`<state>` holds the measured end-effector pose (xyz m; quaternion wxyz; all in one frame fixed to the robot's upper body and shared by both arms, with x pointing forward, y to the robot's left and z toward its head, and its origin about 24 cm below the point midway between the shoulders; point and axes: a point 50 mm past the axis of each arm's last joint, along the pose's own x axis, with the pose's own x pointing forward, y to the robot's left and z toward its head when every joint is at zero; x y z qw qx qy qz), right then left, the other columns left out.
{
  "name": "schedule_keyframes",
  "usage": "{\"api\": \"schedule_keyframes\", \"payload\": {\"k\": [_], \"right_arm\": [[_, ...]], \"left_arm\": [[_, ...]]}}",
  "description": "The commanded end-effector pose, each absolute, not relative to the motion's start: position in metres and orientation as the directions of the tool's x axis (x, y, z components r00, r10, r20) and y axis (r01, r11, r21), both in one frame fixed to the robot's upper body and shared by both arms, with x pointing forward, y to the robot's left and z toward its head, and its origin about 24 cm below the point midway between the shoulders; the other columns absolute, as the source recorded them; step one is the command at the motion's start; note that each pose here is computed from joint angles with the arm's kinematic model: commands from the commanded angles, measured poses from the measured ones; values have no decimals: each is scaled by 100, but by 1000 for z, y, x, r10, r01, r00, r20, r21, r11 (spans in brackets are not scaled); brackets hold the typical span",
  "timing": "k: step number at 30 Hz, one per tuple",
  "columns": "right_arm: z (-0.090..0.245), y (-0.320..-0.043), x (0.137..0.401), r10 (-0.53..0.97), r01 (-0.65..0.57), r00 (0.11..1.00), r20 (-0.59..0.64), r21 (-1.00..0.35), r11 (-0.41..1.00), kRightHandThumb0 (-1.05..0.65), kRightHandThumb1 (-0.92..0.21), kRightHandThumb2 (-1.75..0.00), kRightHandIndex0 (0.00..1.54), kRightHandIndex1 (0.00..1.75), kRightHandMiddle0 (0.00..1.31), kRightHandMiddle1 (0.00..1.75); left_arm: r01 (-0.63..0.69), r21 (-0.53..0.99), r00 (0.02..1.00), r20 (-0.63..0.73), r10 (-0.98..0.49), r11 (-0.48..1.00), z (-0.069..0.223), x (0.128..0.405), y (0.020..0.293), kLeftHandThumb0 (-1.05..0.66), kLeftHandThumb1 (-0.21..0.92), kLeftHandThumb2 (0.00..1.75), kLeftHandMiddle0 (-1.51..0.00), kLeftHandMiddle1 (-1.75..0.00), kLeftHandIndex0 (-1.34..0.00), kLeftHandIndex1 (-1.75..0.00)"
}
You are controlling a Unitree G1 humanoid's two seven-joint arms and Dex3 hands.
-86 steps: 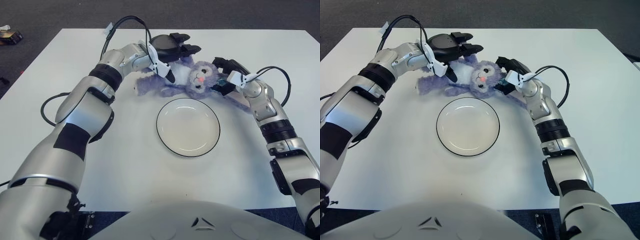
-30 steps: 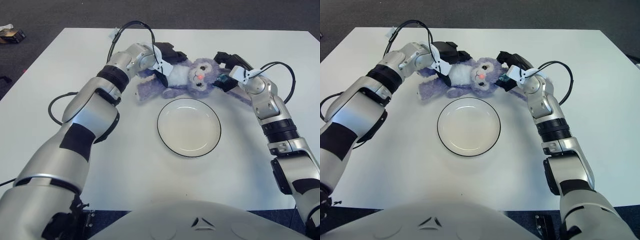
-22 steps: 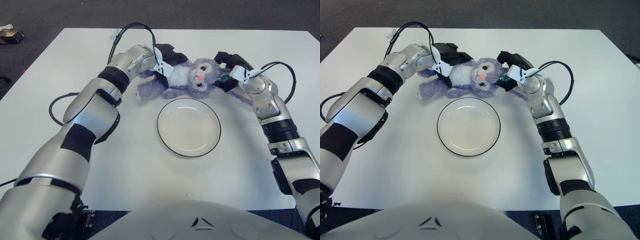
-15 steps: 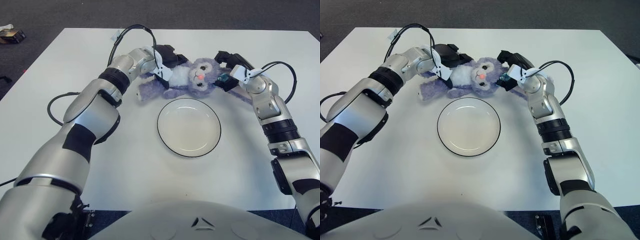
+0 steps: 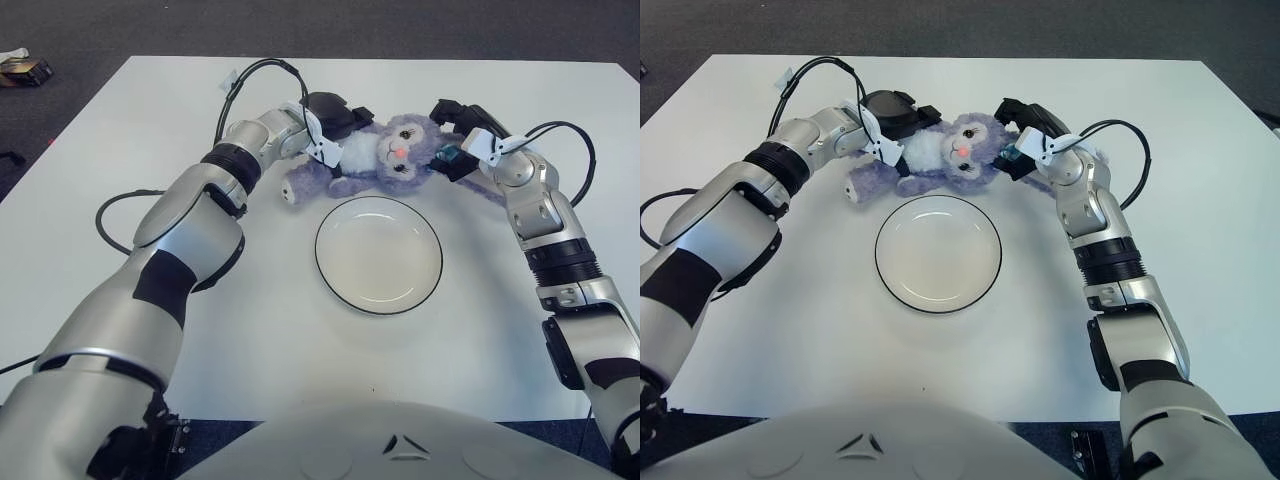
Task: Put the doll into the plate.
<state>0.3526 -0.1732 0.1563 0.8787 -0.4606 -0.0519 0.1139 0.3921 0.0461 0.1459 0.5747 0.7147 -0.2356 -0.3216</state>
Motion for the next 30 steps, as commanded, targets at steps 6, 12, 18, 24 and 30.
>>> {"api": "schedule_keyframes", "payload": {"k": [6,12,18,24,30], "right_arm": [[168,-187,351,211,-92,977,36,-822,563,46,-32,-130,60,175,80,175],[168,-187,351,212,-91,977,37,-821,564,46,-32,-131,60,175,80,175],[168,-187,350,212,-90,976,39,-819,567,46,-32,-130,60,175,80,175],[168,-187,350,213,-90,976,40,-818,568,46,-32,-130,60,175,80,175],[167,-187,350,218,-94,975,39,-817,568,46,-32,-130,60,175,80,175]], "left_arm": [[115,967,707,-240,-665,-227,119,389,60,0,55,84,-67,-130,-42,-162],[141,976,718,-215,-661,-165,118,389,62,0,51,91,-67,-132,-41,-166],[199,980,744,-151,-651,0,116,389,69,29,41,114,-59,-161,-61,-174],[205,979,745,-146,-651,14,116,389,70,42,42,117,-53,-173,-69,-175],[238,969,752,-141,-644,65,122,391,79,44,40,120,-54,-175,-68,-175]]}}
